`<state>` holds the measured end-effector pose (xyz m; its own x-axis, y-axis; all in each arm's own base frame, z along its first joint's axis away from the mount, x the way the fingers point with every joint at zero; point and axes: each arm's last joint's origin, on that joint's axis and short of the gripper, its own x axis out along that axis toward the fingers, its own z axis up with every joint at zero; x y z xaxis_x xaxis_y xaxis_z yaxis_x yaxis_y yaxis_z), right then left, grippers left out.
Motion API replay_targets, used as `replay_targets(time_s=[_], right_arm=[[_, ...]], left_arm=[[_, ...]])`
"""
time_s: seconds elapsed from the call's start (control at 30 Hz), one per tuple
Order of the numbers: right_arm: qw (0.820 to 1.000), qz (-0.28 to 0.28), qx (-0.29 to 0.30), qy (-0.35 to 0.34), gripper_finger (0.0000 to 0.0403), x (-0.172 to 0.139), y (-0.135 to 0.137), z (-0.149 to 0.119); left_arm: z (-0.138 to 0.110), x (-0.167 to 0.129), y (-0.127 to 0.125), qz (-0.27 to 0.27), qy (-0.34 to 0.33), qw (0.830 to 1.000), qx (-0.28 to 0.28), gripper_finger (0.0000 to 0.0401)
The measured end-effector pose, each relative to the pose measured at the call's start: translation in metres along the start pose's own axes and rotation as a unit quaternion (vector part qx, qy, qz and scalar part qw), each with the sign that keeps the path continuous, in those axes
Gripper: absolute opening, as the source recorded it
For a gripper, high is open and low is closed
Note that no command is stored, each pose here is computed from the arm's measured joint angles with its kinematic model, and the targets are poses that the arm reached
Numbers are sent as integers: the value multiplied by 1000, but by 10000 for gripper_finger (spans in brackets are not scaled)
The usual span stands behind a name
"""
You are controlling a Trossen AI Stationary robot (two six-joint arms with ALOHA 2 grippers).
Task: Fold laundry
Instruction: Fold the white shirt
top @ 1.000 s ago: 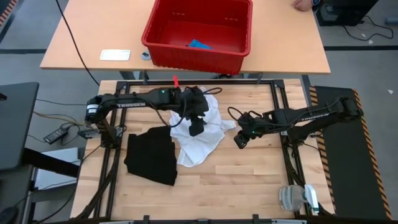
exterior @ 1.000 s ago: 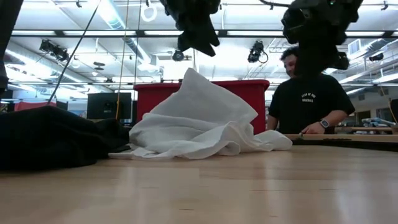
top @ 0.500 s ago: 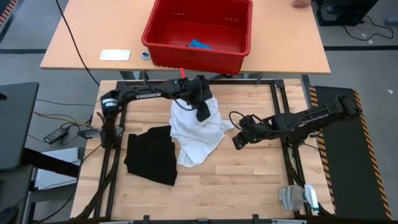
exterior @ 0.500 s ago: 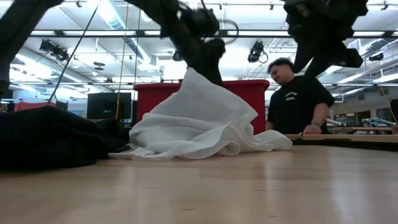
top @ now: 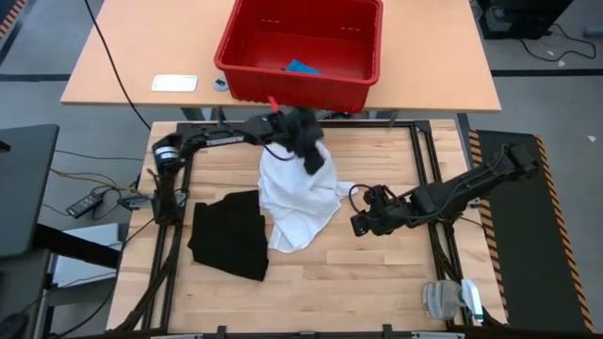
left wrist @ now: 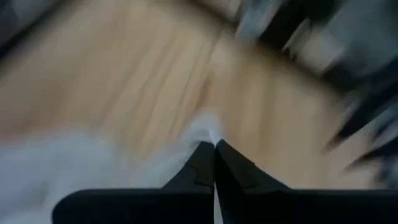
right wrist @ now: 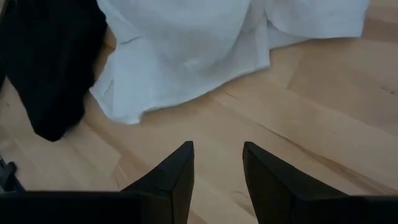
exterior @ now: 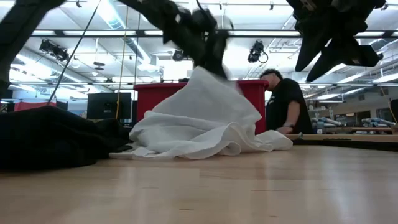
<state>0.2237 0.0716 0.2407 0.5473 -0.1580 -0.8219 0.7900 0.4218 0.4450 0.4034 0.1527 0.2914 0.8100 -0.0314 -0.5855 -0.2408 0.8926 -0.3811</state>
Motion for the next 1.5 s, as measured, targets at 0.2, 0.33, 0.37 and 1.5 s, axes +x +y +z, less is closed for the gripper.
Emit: replay_targets(time_s=[0.2, 0.33, 0.37, 1.5], right_arm=[[999, 38, 6, -35, 148, 1, 8, 6], [994, 59, -7, -88, 156, -9, 9, 17], [993, 61, -11, -104, 159, -13, 7, 21], [946, 137, -89, -282, 271, 0, 30, 93]], left_arm=[[54, -96, -51, -83, -242, 965, 51, 2], [62, -155, -73, -84, -323, 939, 85, 1], [62, -165, -76, -72, -336, 935, 84, 1], [65, -203, -117, 35, -507, 860, 36, 0]])
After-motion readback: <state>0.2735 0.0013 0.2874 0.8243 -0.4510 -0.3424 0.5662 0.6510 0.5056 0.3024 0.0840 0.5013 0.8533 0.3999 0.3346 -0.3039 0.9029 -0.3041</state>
